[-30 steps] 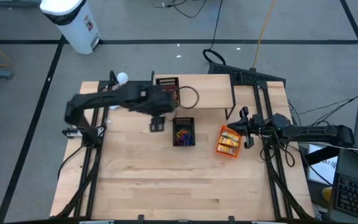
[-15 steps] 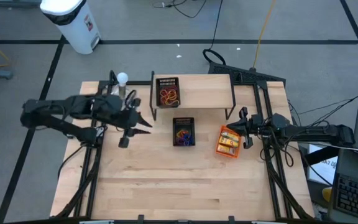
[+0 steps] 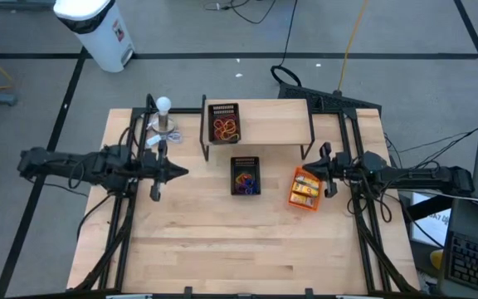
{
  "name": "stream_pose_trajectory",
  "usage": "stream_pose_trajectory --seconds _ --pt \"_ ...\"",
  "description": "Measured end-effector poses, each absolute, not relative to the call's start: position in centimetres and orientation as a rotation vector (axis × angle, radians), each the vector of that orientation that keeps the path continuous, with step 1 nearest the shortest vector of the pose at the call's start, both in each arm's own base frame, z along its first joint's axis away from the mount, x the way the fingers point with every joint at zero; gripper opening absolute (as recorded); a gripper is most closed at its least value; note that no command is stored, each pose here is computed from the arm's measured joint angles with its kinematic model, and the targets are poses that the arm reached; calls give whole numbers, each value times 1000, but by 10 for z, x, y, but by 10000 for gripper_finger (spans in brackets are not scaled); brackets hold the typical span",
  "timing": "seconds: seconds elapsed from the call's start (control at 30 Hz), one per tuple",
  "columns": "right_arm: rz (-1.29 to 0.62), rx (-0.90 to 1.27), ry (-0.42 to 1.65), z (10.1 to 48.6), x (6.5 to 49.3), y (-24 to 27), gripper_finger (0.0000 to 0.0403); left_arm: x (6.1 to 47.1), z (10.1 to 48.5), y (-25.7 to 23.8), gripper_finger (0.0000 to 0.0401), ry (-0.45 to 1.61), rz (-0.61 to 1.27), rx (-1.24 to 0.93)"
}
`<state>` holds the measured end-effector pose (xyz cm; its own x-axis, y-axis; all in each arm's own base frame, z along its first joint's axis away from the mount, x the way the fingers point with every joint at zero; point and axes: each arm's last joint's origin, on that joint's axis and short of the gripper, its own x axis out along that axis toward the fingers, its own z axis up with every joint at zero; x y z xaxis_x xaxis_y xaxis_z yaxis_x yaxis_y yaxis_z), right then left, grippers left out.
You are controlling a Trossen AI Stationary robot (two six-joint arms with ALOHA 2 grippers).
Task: Pick & Place Office Desk Supplies
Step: Put the black basket filled with spring keychains on the shelf
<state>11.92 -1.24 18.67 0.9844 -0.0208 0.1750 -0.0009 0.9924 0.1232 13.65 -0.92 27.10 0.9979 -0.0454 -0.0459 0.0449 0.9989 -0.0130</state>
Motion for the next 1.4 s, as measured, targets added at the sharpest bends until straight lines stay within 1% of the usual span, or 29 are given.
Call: stream_pose_trajectory --seconds 0.1,0.27,0.37,0.5,0.67,0.83,0.97,1.13,1.3,1.4 --pt "-37 127 -176 186 119 -13 0 130 252 -10 10 37 -45 -8" --pt "-39 129 -163 185 120 -13 0 120 232 -7 4 21 15 -30" --pt "-39 128 -164 185 120 -13 0 116 219 -7 8 28 18 -59" --pt "-39 128 -165 185 120 -13 0 112 203 -7 2 32 20 -65" --pt "-42 128 -166 185 120 -13 0 109 187 -5 8 37 72 -82" --pt "-46 129 -166 185 120 -13 0 110 166 -6 3 48 70 -102" --pt "-46 129 -161 185 120 -14 0 111 164 -6 10 58 71 -89" --pt "-86 132 -148 183 122 -15 0 110 161 -6 2 83 71 -80" --pt "-98 136 -125 181 124 -15 0 110 159 -5 13 104 80 -101" --pt "-98 137 -118 180 125 -16 0 110 159 -5 9 102 81 -110"
